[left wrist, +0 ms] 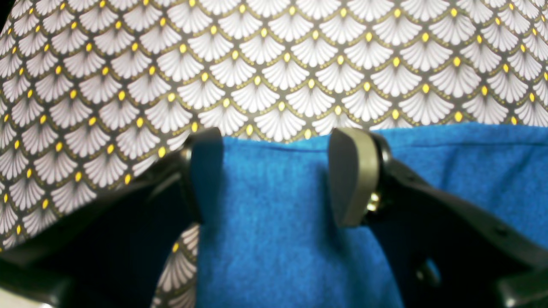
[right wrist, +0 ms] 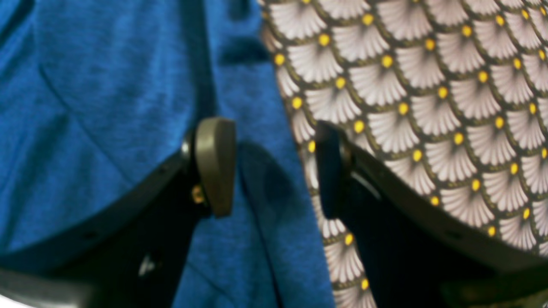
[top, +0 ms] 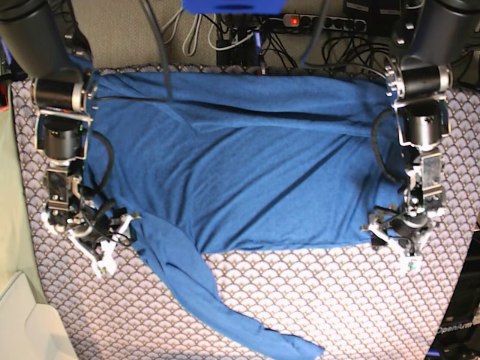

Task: Fold the T-shirt properly
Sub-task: 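Release and move both grippers down the shirt sides to grasp the body edges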

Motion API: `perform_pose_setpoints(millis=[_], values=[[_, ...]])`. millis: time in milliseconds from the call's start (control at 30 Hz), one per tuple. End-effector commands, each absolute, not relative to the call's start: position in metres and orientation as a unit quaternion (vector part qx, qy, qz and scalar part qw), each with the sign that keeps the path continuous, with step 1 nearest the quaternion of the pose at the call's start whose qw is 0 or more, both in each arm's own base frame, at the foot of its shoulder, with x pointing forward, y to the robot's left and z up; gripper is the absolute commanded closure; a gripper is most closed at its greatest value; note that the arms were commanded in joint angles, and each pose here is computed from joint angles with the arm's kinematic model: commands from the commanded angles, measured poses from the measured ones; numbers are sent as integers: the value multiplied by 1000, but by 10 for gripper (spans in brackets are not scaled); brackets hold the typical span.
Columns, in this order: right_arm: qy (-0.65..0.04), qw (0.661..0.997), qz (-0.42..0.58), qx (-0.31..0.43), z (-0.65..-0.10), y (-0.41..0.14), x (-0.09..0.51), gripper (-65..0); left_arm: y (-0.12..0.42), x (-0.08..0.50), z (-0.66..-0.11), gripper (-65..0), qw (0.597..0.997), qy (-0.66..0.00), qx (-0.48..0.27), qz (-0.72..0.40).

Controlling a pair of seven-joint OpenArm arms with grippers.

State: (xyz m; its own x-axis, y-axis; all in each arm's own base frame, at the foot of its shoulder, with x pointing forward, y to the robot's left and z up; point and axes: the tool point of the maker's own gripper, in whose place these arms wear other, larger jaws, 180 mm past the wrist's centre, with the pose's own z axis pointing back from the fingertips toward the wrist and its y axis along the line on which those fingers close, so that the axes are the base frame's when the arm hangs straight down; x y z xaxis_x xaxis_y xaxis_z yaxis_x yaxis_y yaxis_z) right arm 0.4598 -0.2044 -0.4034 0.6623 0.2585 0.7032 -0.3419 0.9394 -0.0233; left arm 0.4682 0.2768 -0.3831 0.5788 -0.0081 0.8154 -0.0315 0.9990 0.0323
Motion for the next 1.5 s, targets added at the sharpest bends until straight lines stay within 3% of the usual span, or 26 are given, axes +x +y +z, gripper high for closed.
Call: perform_pose_setpoints(millis=[0, 733, 800, 933, 967, 1167, 1467], values=[[-409, 896, 162, 57, -380, -204, 477, -306, 287, 484, -354, -381, 870, -493, 31, 7], [-402, 902, 138, 76, -411, -212, 460, -297, 288, 482, -357, -381, 871, -489, 31, 6], [-402, 902, 139, 77, -411, -211, 460, -248, 288, 482, -357, -381, 871, -490, 32, 6], [-403, 901, 139, 77, -411, -211, 460, -25, 292, 482, -356, -384, 871, -490, 35, 7], [-403, 901, 139, 77, -411, -211, 460, 0, 293, 482, -355, -384, 871, -491, 36, 7], [-403, 901, 139, 77, -411, -211, 460, 0, 295, 486, -349, -384, 864, -503, 37, 8], [-403, 901, 139, 78, -411, -210, 460, 0, 303, 474, -388, -384, 873, -486, 26, 35]])
